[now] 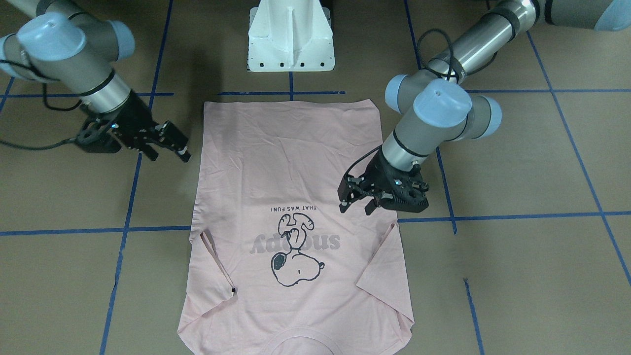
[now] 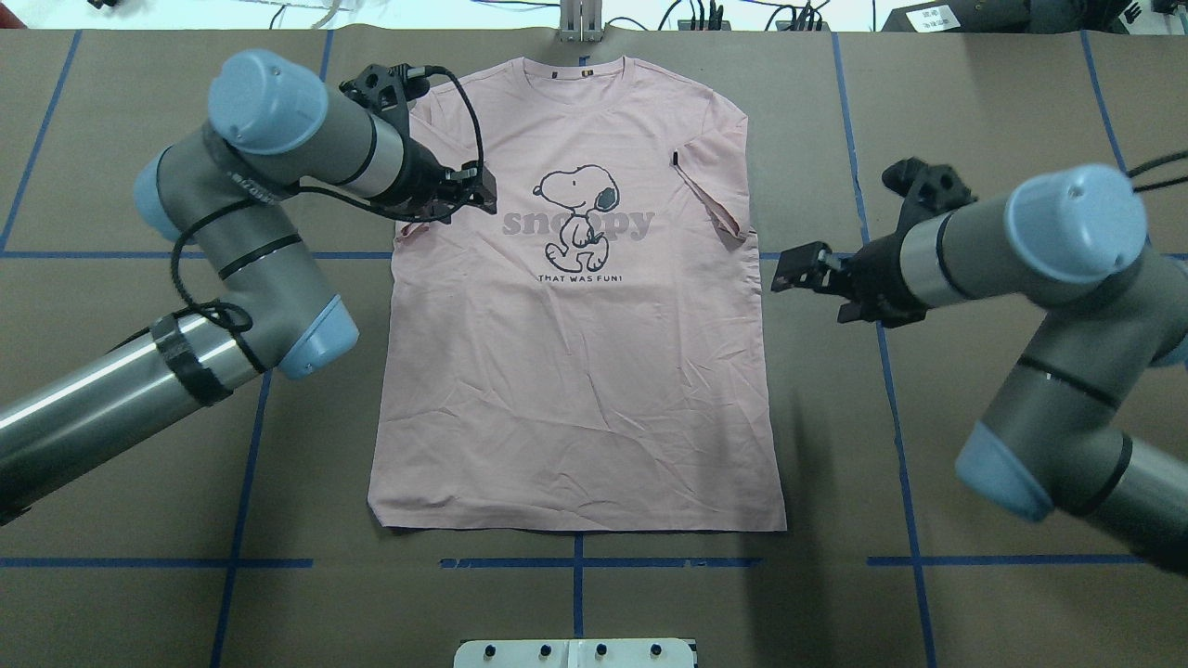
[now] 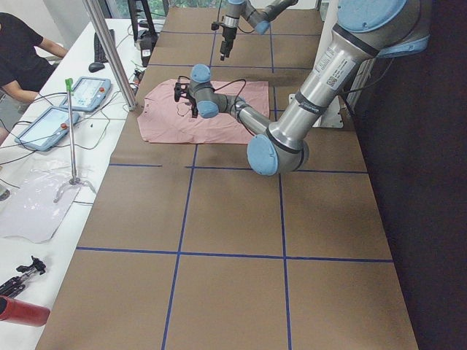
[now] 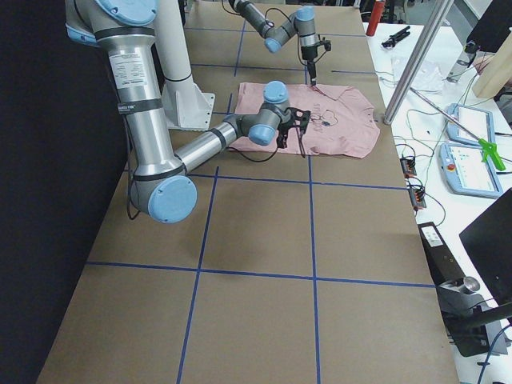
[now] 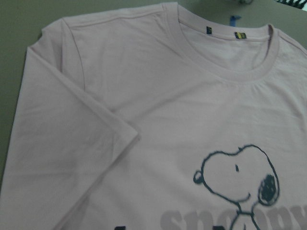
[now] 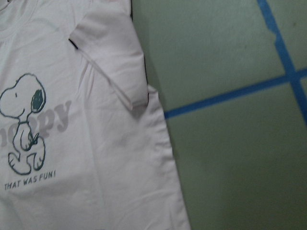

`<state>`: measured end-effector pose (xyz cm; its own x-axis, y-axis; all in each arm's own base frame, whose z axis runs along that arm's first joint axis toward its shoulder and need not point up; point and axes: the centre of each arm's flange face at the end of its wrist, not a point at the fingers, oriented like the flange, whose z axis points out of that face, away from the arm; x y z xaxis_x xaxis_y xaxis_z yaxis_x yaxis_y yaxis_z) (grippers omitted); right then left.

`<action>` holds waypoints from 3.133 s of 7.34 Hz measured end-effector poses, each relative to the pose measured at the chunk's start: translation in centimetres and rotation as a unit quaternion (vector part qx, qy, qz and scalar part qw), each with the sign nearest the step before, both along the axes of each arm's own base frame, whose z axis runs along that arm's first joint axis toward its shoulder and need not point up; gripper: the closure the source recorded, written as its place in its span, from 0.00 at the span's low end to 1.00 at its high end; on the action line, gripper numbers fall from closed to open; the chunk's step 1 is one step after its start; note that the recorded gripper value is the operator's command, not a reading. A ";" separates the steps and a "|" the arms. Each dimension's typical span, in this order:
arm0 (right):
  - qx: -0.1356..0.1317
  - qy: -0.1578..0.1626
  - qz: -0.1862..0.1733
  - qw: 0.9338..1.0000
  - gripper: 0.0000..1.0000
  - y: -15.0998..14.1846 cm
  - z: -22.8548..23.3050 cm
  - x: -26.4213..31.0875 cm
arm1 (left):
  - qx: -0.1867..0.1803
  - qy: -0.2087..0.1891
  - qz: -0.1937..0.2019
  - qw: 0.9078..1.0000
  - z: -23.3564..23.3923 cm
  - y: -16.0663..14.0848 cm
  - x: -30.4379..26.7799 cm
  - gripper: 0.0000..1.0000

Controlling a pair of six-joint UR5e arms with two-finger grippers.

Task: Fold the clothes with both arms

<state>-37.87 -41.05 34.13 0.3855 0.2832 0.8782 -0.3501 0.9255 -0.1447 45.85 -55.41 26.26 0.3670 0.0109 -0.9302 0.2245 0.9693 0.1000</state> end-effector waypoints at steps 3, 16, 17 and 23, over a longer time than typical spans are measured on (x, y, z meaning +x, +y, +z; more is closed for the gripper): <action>-0.044 0.038 0.074 0.996 0.04 14.8 -2.6 -7.4 | -0.002 0.006 0.011 1.000 1.7 3.7 -1.4 0.28; -0.088 0.092 0.117 0.985 0.17 19.7 2.3 -11.7 | -0.006 0.000 0.013 1.000 3.3 4.1 -1.7 0.23; -0.088 0.096 0.116 0.985 0.27 19.9 2.6 -11.9 | -0.006 0.001 0.013 1.000 3.3 4.1 -1.7 0.23; -0.088 0.103 0.109 0.985 1.00 20.8 2.5 -11.7 | -0.005 0.004 0.011 1.000 2.9 4.2 -1.9 0.23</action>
<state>-49.55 -20.30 36.63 0.4639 0.5190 0.7180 -0.5760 0.7924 -0.2007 43.95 -51.21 29.18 0.3586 0.0093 -0.9334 0.2036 0.9751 0.0880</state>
